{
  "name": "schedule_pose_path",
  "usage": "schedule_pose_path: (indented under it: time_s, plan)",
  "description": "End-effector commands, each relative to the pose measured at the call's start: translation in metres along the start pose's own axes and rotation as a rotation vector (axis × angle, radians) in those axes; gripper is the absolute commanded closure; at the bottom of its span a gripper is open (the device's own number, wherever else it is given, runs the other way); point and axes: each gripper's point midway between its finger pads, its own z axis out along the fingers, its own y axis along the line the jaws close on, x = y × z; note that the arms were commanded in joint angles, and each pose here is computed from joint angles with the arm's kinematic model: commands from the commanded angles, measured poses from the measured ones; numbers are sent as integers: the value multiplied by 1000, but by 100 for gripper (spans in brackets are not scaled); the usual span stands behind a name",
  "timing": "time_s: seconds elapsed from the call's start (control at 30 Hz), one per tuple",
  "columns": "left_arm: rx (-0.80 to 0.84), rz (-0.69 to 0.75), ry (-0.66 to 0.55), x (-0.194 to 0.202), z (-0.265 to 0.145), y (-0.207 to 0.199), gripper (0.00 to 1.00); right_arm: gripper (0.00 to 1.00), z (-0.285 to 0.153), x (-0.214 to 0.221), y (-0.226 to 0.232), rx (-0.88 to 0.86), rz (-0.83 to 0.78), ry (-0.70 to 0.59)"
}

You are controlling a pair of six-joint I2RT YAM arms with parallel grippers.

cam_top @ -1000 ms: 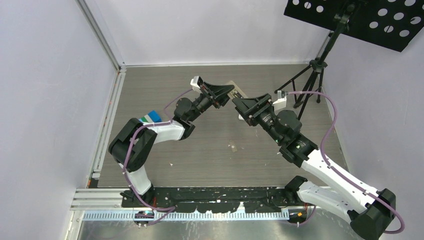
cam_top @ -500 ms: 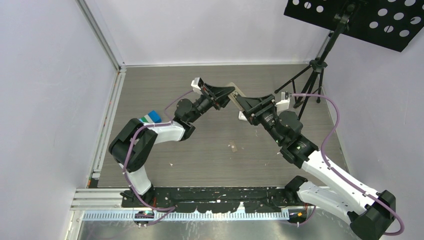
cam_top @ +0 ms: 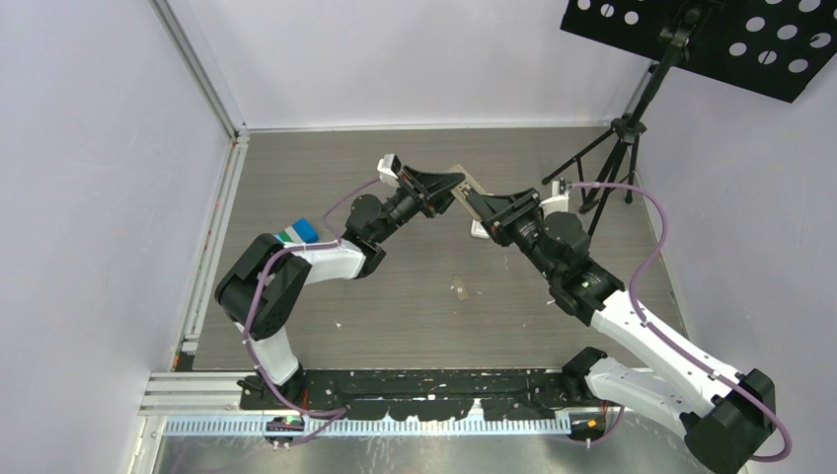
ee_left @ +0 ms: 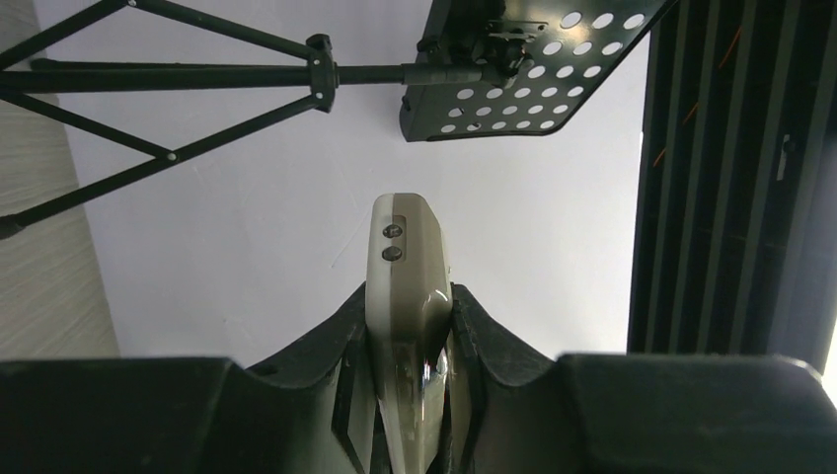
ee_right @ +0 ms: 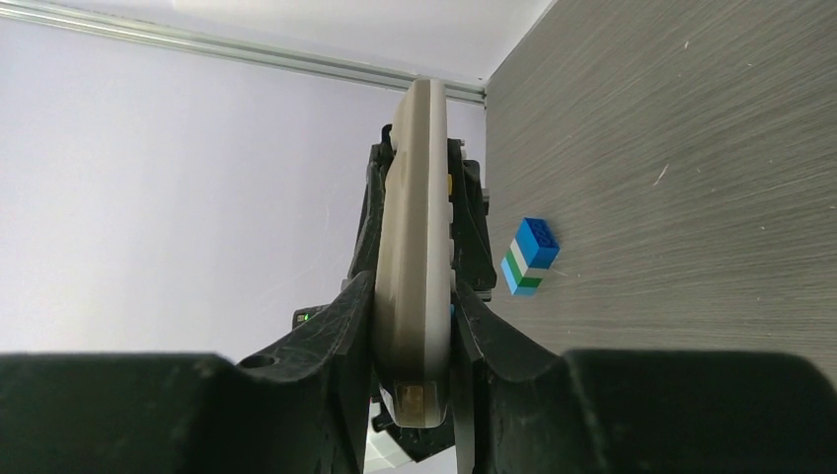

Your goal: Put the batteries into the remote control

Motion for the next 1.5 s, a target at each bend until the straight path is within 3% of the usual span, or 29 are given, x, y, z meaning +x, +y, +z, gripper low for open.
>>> schedule_pose_path:
  time_s: [0.0, 0.13, 0.2, 0.3, 0.43, 0.53, 0.67, 0.93, 1.33, 1.47]
  plan:
    - [126, 123, 67, 22, -5, -46, 100, 68, 2, -1, -12, 63, -14, 11]
    - [89, 218, 89, 18, -11, -33, 100, 22, -8, -6, -13, 59, -105, 9]
    - [70, 271, 120, 15, -16, -24, 100, 14, -16, -6, -3, -5, -183, 26]
    - [48, 337, 187, 14, -24, -10, 100, 11, -33, 10, 16, -154, -295, 118]
    - [59, 376, 281, 23, -33, -4, 100, 12, -49, 25, 23, -246, -383, 203]
    - [55, 397, 322, 29, -38, -4, 100, 17, -49, 31, 10, -203, -436, 256]
    - [18, 436, 360, 34, -44, 0, 100, 27, -44, 30, -16, -73, -518, 291]
    - [-14, 466, 388, 40, -52, 3, 100, 49, -33, 35, -23, -50, -536, 330]
    - [-16, 458, 392, 40, -52, 3, 100, 47, -26, 42, -33, -45, -539, 364]
    - [-20, 461, 391, 40, -53, 4, 100, 54, -22, 40, -45, 8, -566, 363]
